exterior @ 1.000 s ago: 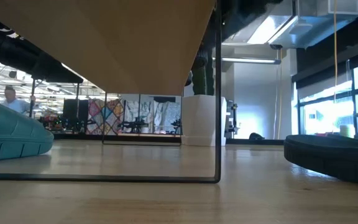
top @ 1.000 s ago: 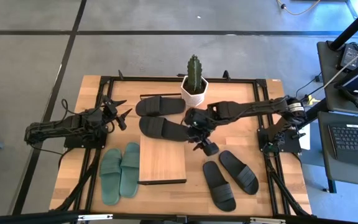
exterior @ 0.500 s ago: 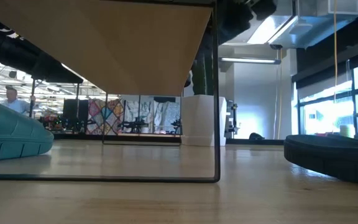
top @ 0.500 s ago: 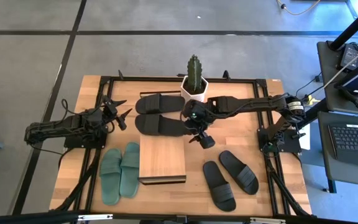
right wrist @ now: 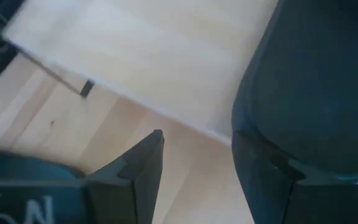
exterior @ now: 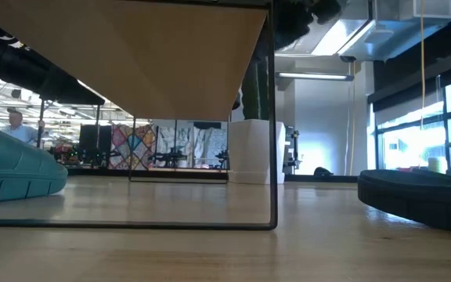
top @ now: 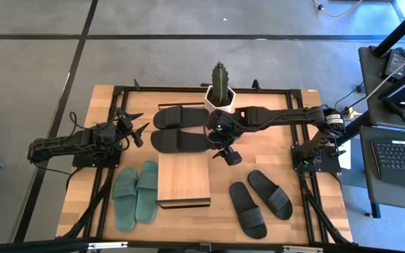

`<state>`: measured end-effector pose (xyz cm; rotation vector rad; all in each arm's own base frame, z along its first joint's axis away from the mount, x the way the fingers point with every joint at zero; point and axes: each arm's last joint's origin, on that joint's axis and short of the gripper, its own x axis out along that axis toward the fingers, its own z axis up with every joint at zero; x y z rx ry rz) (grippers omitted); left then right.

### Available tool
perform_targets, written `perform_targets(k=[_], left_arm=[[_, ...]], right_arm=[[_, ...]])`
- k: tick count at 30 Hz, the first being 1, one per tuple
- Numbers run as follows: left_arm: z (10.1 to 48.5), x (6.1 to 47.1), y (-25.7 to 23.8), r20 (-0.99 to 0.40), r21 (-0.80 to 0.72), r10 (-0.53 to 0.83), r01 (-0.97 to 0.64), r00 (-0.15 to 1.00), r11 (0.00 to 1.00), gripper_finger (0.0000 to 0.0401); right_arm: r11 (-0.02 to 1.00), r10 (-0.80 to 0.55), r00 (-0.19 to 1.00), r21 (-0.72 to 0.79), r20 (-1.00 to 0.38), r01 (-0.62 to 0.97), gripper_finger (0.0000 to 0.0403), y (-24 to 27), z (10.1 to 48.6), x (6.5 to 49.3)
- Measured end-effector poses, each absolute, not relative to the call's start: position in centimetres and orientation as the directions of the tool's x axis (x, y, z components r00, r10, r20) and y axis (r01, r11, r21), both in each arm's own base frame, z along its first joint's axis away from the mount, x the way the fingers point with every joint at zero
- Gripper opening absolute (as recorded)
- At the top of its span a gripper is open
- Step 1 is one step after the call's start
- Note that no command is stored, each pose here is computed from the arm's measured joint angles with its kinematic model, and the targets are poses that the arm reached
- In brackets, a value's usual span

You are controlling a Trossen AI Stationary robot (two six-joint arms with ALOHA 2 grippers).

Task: Pick and place slides into the shelf
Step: Put the black slides on the shelf

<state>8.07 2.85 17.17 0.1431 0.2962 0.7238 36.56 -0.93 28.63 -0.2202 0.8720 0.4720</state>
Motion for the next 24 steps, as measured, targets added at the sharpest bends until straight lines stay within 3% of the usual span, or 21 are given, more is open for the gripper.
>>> perform_targets(k=[5,11,24], left_arm=[[17.2,8.1,2.9,-0.217,0.23,0.67,-0.63,0.71,0.742,0.0225],[17.2,8.1,2.8,-0.217,0.23,0.67,-0.63,0.71,0.742,0.0225],[17.9,8.3,2.7,-0.165,0.158,0.625,-0.605,0.763,0.781,0.0225]], right_arm=[[0.922,0.301,0.635,0.046,-0.711,-0.386,0.0191,-1.0,30.3,37.4],[0.985,0.125,0.507,0.045,-0.853,-0.168,0.0191,-1.4,30.5,35.9],[0.984,0.123,0.484,0.042,-0.866,-0.175,0.0191,-0.8,30.4,35.7]])
